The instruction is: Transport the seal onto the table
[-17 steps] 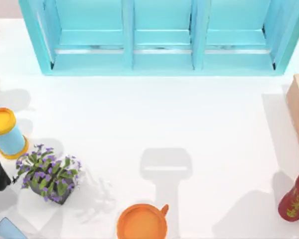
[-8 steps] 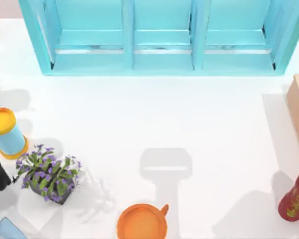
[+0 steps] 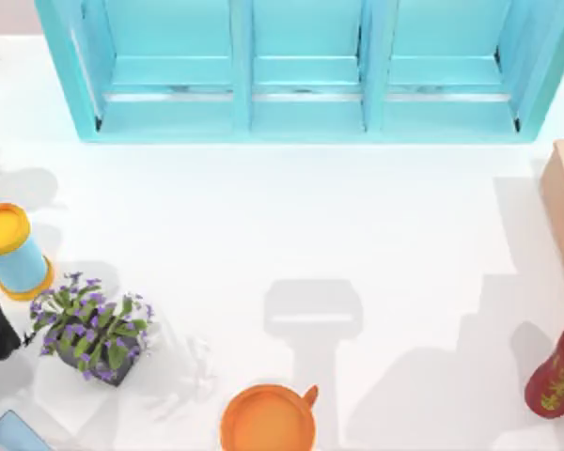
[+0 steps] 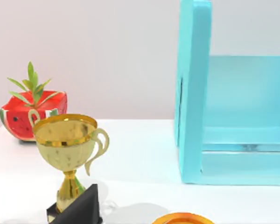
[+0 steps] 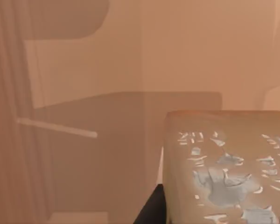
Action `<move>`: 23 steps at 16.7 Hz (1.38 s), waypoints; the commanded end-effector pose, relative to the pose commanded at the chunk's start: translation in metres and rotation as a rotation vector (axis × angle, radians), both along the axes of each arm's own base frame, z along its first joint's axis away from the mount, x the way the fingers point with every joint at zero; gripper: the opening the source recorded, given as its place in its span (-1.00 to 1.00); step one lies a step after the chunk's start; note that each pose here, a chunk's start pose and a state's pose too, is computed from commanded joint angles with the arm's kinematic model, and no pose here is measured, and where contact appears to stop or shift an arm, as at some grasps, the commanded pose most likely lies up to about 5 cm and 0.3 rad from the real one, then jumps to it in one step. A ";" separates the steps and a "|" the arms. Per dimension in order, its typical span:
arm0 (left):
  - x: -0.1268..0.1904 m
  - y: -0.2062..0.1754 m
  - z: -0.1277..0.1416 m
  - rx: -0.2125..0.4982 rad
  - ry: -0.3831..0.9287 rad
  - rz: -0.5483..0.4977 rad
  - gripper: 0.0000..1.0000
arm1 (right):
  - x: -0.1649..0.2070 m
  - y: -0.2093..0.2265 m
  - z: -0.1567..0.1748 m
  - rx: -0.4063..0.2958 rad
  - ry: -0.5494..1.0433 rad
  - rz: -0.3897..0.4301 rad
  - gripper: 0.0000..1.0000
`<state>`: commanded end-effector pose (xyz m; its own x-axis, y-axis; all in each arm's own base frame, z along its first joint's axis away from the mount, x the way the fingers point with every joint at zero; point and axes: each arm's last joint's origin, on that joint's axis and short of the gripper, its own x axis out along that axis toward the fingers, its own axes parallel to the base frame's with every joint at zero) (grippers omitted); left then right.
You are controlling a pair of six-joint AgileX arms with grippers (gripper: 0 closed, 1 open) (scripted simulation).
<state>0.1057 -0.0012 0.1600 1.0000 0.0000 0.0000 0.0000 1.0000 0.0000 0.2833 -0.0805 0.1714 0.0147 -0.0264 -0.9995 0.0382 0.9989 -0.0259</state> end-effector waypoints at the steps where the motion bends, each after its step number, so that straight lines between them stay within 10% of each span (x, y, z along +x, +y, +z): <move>1: 0.000 0.000 0.000 0.000 0.000 0.000 1.00 | 0.005 0.009 0.012 -0.006 -0.008 -0.008 -1.00; 12: 0.000 0.000 0.000 0.000 0.000 0.000 1.00 | -0.011 0.131 0.118 0.022 0.010 0.017 -1.00; 23: 0.000 0.000 0.000 0.000 0.000 0.000 1.00 | 0.027 0.171 0.093 0.025 0.008 0.032 -1.00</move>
<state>0.1057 -0.0012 0.1600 1.0000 0.0000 0.0000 0.0000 1.0000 0.0000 0.3101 0.0901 0.2647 0.0071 -0.0012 -1.0000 0.0056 1.0000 -0.0011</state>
